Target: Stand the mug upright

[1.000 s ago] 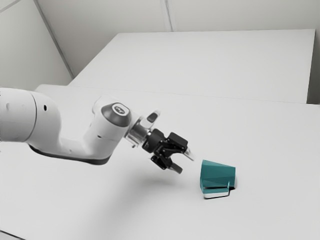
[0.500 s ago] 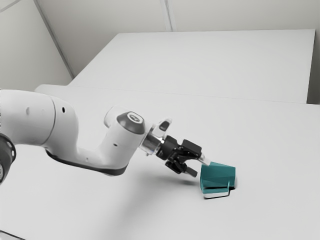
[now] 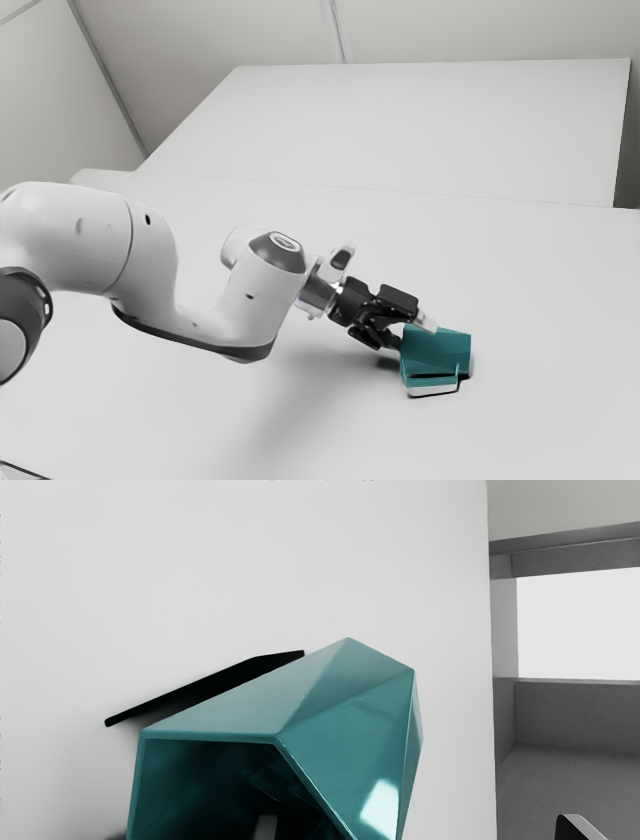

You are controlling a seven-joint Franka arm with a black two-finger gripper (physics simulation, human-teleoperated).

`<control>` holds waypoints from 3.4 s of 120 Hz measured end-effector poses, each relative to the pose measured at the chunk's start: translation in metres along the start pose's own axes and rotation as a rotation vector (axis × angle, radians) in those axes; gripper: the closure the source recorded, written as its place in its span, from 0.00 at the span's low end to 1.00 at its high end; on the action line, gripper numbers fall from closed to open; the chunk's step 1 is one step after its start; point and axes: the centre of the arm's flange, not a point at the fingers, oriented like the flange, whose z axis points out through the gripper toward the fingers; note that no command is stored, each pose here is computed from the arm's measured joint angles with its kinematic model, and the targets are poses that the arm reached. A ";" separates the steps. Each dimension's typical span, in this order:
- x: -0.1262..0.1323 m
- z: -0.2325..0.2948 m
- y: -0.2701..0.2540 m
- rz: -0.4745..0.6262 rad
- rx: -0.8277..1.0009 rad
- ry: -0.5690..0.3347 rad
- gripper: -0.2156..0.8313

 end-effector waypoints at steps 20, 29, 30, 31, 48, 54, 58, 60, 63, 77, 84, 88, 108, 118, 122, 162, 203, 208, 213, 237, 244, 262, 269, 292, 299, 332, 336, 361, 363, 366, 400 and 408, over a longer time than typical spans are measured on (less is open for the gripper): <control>0.000 0.003 -0.004 0.019 -0.002 0.011 0.25; 0.000 0.004 -0.004 0.031 -0.002 0.012 0.31; 0.000 0.004 -0.003 0.032 -0.002 0.012 0.31; 0.000 0.004 -0.003 0.034 -0.002 0.011 0.32; -0.002 0.008 -0.004 0.053 -0.001 0.007 0.43; -0.003 0.010 -0.004 0.057 -0.002 0.006 0.46; -0.003 0.010 -0.004 0.059 -0.002 0.006 0.48; -0.003 0.011 -0.004 0.060 -0.002 0.006 0.49; -0.004 0.011 -0.005 0.062 -0.003 0.005 0.51; -0.004 0.012 -0.006 0.068 -0.004 0.006 0.58; -0.004 0.012 -0.006 0.070 -0.005 0.007 0.63; -0.004 0.012 -0.006 0.072 -0.006 0.007 0.66; -0.004 0.012 -0.006 0.079 -0.010 0.009 0.79; -0.004 0.013 -0.006 0.083 -0.011 0.008 0.84; -0.004 0.013 -0.006 0.085 -0.011 0.008 0.85; -0.001 -0.001 0.025 0.137 -0.041 0.036 0.93; 0.012 -0.102 0.105 0.443 0.150 0.025 0.95; 0.014 -0.117 0.109 0.481 0.208 0.007 0.95; 0.017 -0.134 0.110 0.515 0.273 -0.011 0.95; 0.028 -0.181 0.097 0.578 0.570 -0.151 0.96; 0.029 -0.184 0.091 0.574 0.640 -0.197 0.96; 0.034 -0.185 0.072 0.538 0.790 -0.305 0.96; 0.035 -0.182 0.062 0.515 0.836 -0.345 0.96; 0.036 -0.167 0.027 0.433 0.926 -0.430 0.96; 0.036 -0.164 0.021 0.417 0.947 -0.442 0.96; 0.034 -0.151 0.005 0.374 0.992 -0.437 0.96; 0.033 -0.149 0.003 0.369 0.994 -0.437 0.96; 0.030 -0.142 -0.007 0.340 1.004 -0.422 0.96; 0.030 -0.141 -0.008 0.338 1.005 -0.420 0.96; 0.030 -0.141 -0.009 0.334 1.005 -0.418 0.96; 0.028 -0.136 -0.017 0.307 1.012 -0.402 0.96; 0.028 -0.135 -0.018 0.302 1.013 -0.399 0.96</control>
